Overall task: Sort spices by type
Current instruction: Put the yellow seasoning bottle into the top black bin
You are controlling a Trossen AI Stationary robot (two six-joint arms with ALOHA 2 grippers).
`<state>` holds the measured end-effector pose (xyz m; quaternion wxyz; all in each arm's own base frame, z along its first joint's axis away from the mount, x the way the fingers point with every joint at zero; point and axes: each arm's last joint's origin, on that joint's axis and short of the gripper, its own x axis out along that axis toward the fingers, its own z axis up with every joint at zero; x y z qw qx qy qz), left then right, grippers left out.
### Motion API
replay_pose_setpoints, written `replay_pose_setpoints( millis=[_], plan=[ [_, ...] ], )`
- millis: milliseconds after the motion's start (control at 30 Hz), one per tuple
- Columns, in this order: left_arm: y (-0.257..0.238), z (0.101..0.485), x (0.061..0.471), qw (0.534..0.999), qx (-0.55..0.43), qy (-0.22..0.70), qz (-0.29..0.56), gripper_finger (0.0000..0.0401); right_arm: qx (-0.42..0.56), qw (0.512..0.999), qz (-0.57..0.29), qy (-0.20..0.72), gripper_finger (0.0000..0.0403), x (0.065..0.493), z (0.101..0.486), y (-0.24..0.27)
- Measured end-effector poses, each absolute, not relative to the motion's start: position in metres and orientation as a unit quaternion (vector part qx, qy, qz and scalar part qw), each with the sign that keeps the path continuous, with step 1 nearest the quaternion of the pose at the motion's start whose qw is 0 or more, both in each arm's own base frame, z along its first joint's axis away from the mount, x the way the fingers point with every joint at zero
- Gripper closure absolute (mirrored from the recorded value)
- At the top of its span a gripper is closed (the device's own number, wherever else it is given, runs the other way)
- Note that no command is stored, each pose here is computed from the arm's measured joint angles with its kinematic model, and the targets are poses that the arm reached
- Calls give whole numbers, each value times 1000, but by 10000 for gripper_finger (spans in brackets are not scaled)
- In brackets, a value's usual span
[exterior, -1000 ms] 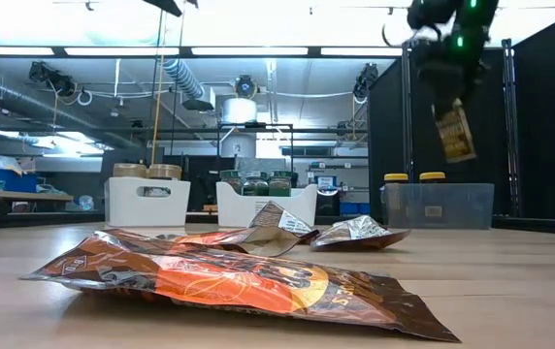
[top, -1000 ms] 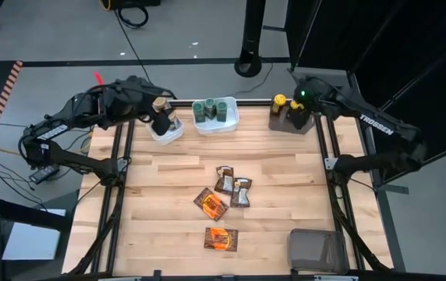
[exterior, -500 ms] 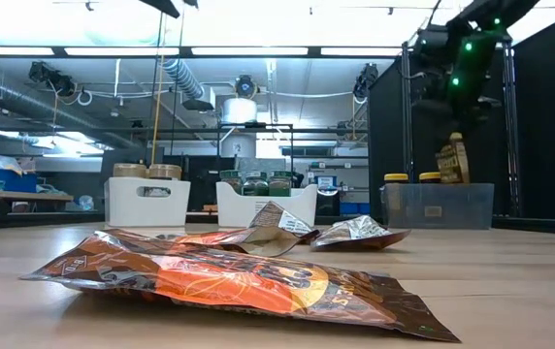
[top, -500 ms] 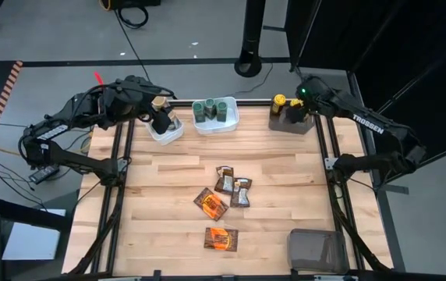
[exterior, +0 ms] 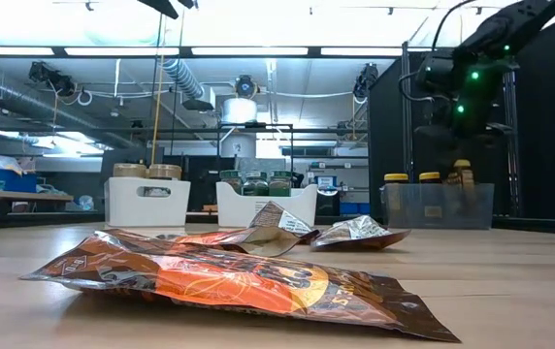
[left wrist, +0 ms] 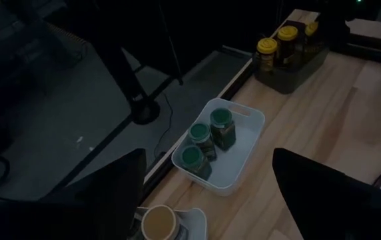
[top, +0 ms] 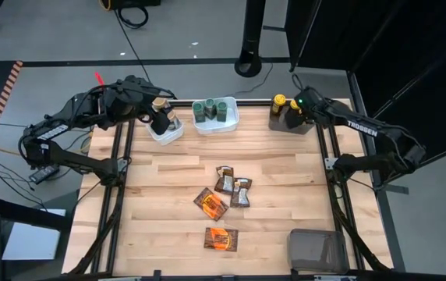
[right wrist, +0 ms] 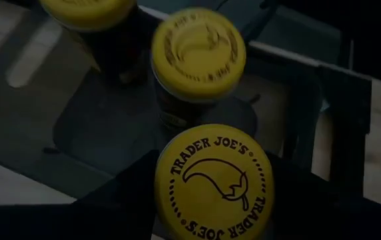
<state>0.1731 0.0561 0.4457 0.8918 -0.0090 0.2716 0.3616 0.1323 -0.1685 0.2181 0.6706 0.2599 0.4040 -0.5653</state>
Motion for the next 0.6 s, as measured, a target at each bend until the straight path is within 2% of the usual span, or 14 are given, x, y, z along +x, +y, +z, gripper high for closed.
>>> replay_pose_setpoints(
  millis=[367, 400, 533, 600],
  plan=[
    [56, 446, 173, 891, 2, 276, 360, 69, 277, 664, -576, 387, 170, 130, 202, -166],
    [56, 446, 173, 891, 2, 276, 360, 69, 279, 666, -574, 386, 157, 130, 202, -166],
    [56, 446, 173, 891, 2, 276, 360, 69, 284, 670, -565, 388, 57, 131, 202, -166],
    [56, 446, 173, 891, 3, 276, 360, 69, 290, 677, -557, 384, 24, 132, 205, -167]
  ],
)
